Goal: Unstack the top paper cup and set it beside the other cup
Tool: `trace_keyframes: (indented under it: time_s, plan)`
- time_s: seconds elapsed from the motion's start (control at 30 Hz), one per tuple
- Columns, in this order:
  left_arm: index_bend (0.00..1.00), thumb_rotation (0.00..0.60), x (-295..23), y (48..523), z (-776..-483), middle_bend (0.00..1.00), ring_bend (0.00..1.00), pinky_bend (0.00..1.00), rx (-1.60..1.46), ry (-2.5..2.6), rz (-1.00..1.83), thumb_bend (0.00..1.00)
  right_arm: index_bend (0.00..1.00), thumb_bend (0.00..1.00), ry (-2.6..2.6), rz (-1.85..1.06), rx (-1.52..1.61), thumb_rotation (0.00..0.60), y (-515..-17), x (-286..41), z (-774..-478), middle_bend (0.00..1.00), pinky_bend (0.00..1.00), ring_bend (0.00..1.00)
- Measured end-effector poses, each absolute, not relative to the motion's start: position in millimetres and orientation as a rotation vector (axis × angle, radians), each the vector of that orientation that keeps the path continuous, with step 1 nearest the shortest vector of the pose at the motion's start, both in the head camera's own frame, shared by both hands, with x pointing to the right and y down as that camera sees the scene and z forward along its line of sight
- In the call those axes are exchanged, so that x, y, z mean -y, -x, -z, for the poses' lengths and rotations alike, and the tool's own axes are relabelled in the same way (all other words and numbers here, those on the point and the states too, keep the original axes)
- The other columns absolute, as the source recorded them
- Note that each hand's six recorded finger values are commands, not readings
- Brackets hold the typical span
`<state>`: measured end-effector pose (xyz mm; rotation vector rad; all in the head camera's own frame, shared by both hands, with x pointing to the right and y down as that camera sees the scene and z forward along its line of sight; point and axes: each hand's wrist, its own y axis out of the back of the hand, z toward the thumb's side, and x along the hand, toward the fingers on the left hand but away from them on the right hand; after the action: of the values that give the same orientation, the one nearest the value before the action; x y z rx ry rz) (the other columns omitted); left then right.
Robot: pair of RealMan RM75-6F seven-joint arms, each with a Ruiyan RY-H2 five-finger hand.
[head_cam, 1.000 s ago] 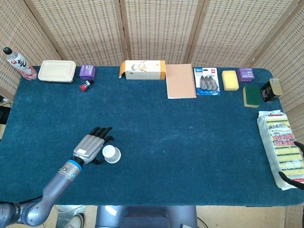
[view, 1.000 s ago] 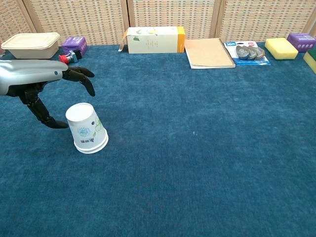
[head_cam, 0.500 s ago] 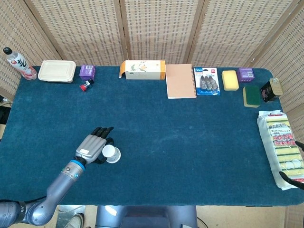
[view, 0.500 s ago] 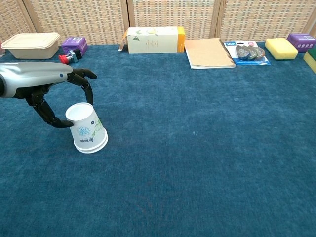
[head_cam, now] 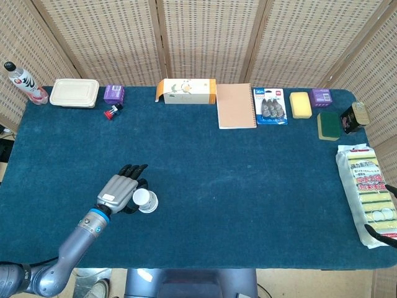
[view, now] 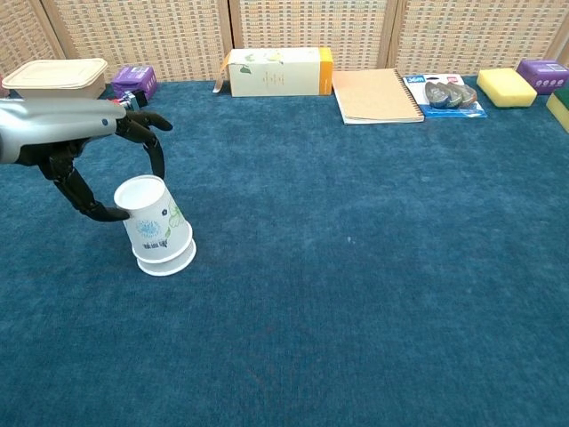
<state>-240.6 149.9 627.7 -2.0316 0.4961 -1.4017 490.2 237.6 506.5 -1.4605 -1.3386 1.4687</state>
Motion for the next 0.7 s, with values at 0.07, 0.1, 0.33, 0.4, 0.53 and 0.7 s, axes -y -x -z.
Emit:
trace_keyframes:
  time_s: [0.07,0.1,0.33,0.4,0.53,0.7]
  plan:
    - [0.39,0.6,-147.5,241.3,-619.9,0.0,0.0,0.02,-0.512,2.028,1.389,0.26,0.16,0.04,1.462,-1.468,1.338,0.6,-490.1,-237.5,-506.6,0.02,0.0,0.0]
    - [0.39,0.6,-146.5,241.8,-616.4,0.0,0.0,0.02,-0.519,2.028,1.384,0.26,0.16,0.04,1.462,-1.468,1.339,0.6,-490.1,-237.5,-506.5,0.02,0.0,0.0]
    - [0.39,0.6,-132.1,252.1,-581.6,0.0,0.0,0.02,-0.613,2.032,1.341,0.26,0.16,0.04,1.46,-1.47,1.339,0.6,-490.3,-237.7,-506.5,0.02,0.0,0.0]
    - [0.39,0.6,-126.8,256.7,-571.8,0.0,0.0,0.02,-0.647,2.038,1.329,0.26,0.16,0.04,1.461,-1.471,1.337,0.6,-489.8,-237.7,-507.1,0.02,0.0,0.0]
    - [0.39,0.6,-113.5,271.8,-551.8,0.0,0.0,0.02,-0.728,2.042,1.314,0.26,0.16,0.04,1.462,-1.475,1.33,0.6,-488.7,-237.7,-508.5,0.02,0.0,0.0]
    - [0.39,0.6,-104.5,292.8,-542.3,0.0,0.0,0.02,-0.786,2.045,1.325,0.26,0.16,0.04,1.465,-1.476,1.33,0.6,-487.8,-237.8,-509.0,0.02,0.0,0.0]
